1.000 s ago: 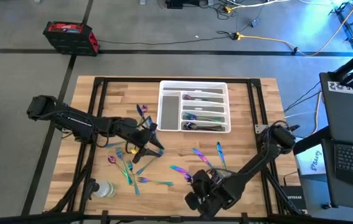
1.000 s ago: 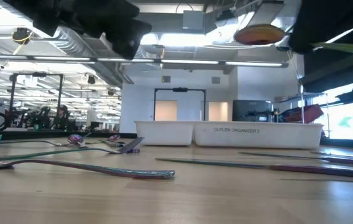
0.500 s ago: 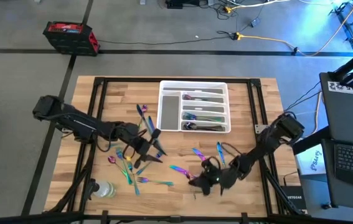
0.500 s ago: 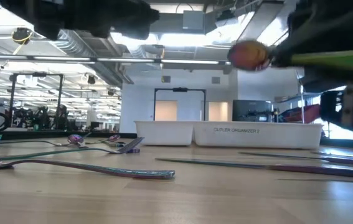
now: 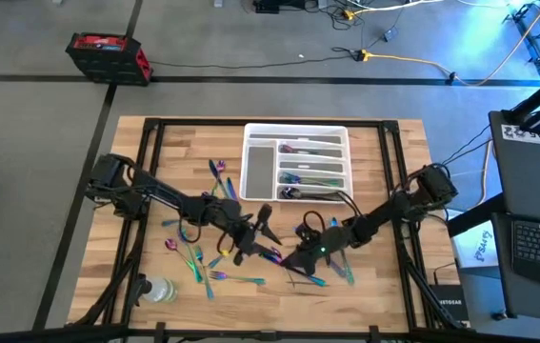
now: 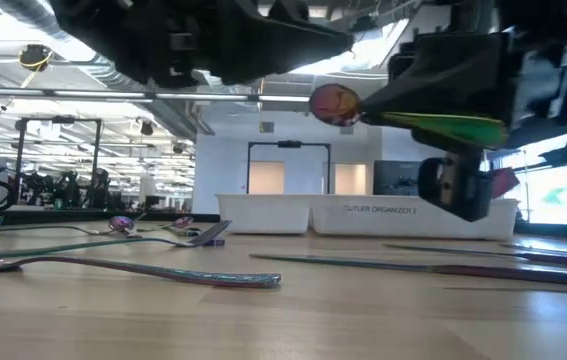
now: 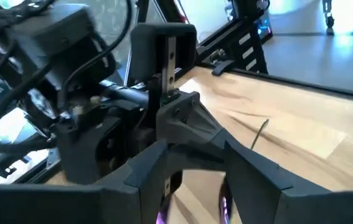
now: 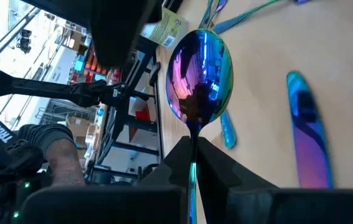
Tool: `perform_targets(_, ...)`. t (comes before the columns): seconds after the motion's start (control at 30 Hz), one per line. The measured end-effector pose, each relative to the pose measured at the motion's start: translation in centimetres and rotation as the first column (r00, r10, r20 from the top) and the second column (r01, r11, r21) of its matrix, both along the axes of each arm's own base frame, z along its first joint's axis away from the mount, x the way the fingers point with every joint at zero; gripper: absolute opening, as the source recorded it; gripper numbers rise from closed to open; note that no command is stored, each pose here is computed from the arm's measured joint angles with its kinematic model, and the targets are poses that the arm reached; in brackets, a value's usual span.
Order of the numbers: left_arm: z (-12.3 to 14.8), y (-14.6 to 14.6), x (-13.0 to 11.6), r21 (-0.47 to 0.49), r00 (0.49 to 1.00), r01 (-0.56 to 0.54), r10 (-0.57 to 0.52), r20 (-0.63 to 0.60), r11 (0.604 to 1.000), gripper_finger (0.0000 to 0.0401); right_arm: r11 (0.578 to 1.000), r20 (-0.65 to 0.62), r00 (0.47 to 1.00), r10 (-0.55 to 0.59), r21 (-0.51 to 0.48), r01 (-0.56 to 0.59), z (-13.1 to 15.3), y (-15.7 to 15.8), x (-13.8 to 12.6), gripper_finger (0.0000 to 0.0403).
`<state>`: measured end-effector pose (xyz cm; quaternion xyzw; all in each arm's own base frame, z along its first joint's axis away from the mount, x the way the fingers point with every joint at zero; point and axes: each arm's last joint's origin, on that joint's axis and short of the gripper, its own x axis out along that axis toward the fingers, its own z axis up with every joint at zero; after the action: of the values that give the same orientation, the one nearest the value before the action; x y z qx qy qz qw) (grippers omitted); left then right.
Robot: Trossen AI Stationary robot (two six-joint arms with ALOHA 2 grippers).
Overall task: Sort silverware
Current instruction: Put the blue spoon into the tray organizer
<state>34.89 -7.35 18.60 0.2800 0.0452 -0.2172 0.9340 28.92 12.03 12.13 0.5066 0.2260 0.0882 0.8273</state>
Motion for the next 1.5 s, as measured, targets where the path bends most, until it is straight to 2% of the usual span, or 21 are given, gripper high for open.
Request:
perform_targets(0.13, -0.2, 0.7, 0.2, 0.036, 1.0, -0.017, 0.018, -0.025, 0.999, 0.0145, 0.999, 0.011, 1.0, 0.029, -0.016, -0.029, 0.1, -1.1, 0.4, 0.0)
perform_targets(0.37, -0.3, 2.1, 0.3, 0.036, 0.997, -0.058, 0.06, -0.044, 0.998, 0.0145, 0.997, 0.017, 0.998, 0.066, -0.043, -0.065, 1.2, -3.0, 0.3, 0.0)
perform_targets(0.73, 0.6, 3.6, 0.3, 0.045, 0.995, -0.099, 0.099, -0.01, 0.994, 0.0145, 0.998, 0.005, 1.0, 0.01, -0.06, -0.009, 1.9, -6.3, -3.3, 0.0)
perform_targets(1.17, 0.5, 5.1, 0.4, 0.202, 0.987, -0.161, 0.156, 0.042, 0.966, 0.0145, 0.999, 0.072, 0.997, 0.018, -0.043, -0.015, 3.0, -7.1, -3.6, 0.0)
perform_targets(1.37, 0.5, 5.4, 0.4, 0.219, 0.983, -0.182, 0.176, 0.048, 0.959, 0.0143, 0.999, 0.078, 0.997, 0.021, -0.042, -0.018, 3.1, -7.1, -3.6, 0.0)
perform_targets(1.5, 0.2, 5.4, 0.6, 0.223, 0.982, -0.189, 0.184, 0.043, 0.956, 0.012, 0.999, 0.081, 0.996, 0.02, -0.042, -0.017, 3.1, -7.1, -3.6, 0.0)
